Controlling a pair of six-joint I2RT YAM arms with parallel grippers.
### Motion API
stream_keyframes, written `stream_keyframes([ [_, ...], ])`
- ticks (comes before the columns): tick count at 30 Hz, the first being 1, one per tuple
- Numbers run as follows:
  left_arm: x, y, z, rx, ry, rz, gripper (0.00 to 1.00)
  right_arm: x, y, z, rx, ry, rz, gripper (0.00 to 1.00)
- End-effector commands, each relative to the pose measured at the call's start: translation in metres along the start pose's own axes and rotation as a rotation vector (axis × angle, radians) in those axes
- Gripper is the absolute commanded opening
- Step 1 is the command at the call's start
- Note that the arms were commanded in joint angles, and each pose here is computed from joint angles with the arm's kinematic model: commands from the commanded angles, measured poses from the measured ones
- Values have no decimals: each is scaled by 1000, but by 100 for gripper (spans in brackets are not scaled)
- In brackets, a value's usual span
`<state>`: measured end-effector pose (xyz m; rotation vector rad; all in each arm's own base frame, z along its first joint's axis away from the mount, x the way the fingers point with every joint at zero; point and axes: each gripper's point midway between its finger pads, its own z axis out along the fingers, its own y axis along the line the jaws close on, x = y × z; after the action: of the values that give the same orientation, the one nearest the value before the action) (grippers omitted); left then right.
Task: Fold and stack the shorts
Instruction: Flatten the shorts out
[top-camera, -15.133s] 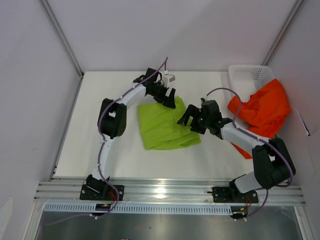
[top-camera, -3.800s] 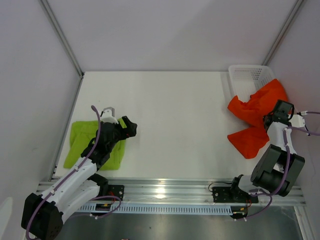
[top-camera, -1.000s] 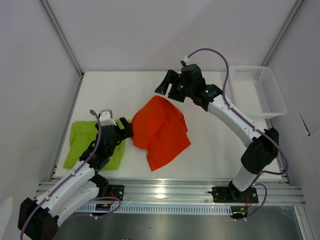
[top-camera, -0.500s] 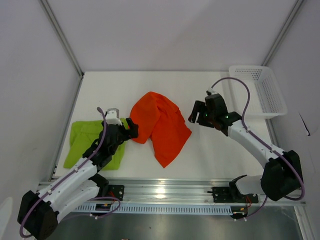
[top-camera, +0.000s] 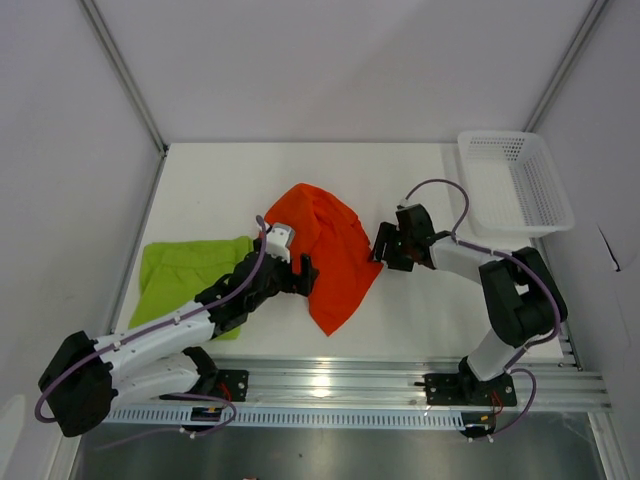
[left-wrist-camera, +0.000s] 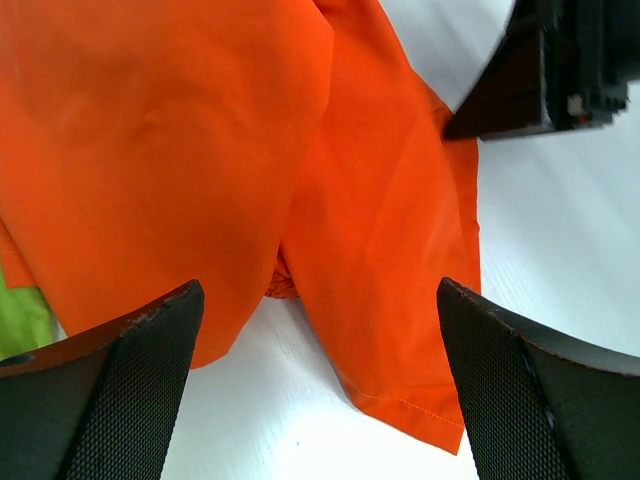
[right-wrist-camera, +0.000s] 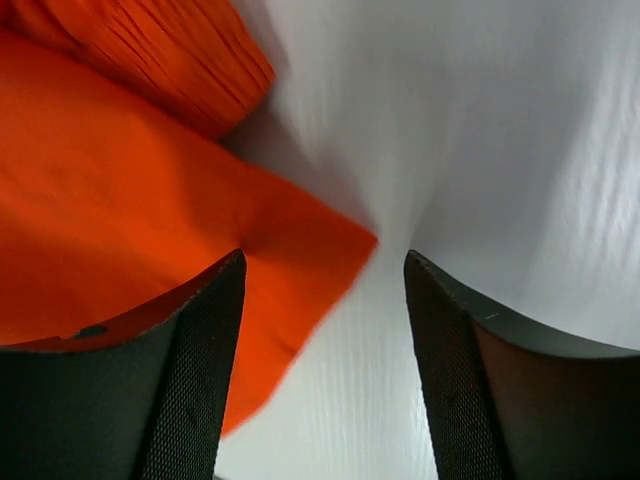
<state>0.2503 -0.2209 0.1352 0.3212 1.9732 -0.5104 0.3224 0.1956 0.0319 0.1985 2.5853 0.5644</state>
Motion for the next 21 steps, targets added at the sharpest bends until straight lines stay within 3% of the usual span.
stream_keyframes([
  [1,-27,-14,1,37,-72,23,99,-26,26,14,-95,-57,15,65],
  [3,-28,-14,0,38,-75,22,99,-20,30,23,-124,-32,32,62],
  [5,-30,-15,-2,46,-80,24,99,-22,36,27,-159,-37,47,41],
  [6,-28,-16,-2,51,-77,29,99,-22,38,28,-178,-41,63,16],
  [7,-29,-18,-3,59,-78,36,99,-21,40,27,-192,-40,68,5],
  [8,-27,-20,-2,68,-68,45,99,-23,41,24,-199,-48,72,0],
  [13,-25,-52,-2,158,-35,122,99,-41,62,-26,-242,-125,70,0],
  [21,-17,-120,-12,283,21,247,99,-34,106,-112,-294,-130,58,0],
])
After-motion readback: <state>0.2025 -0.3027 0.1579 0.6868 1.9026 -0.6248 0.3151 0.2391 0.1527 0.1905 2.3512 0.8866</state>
